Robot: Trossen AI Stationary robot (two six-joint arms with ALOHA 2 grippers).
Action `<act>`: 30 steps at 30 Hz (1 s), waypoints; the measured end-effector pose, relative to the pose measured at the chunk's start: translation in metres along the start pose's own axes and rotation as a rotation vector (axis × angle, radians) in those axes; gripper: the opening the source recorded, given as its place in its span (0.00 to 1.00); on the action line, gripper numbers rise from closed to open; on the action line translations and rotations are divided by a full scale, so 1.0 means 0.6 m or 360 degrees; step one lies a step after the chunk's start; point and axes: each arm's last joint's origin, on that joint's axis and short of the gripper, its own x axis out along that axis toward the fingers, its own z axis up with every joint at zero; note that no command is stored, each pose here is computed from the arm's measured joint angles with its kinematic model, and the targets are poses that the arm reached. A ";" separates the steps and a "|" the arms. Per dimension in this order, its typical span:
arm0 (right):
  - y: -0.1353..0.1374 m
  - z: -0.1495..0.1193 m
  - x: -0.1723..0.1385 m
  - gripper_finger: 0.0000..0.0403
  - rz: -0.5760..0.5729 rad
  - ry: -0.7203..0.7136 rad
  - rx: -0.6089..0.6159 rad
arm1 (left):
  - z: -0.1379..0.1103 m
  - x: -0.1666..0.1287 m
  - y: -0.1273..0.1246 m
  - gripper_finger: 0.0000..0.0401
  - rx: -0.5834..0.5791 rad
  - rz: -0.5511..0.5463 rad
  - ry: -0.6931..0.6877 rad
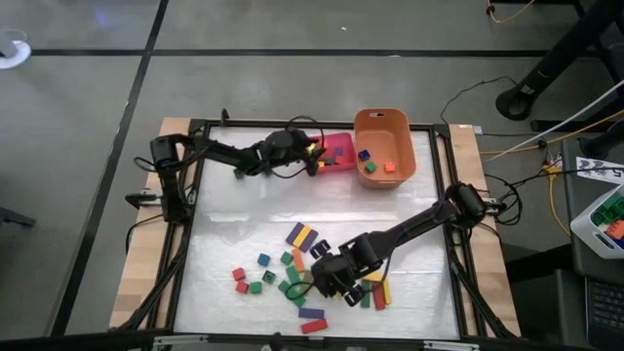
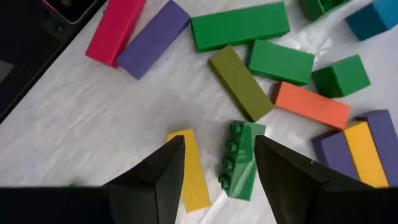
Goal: Sort blocks by size
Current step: Put the large green game piece into the pink bin
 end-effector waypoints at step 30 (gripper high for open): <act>-0.044 -0.090 0.080 0.48 -0.0090 0.0098 0.0229 | 0.084 -0.237 -0.064 0.55 0.0458 -0.0220 0.0787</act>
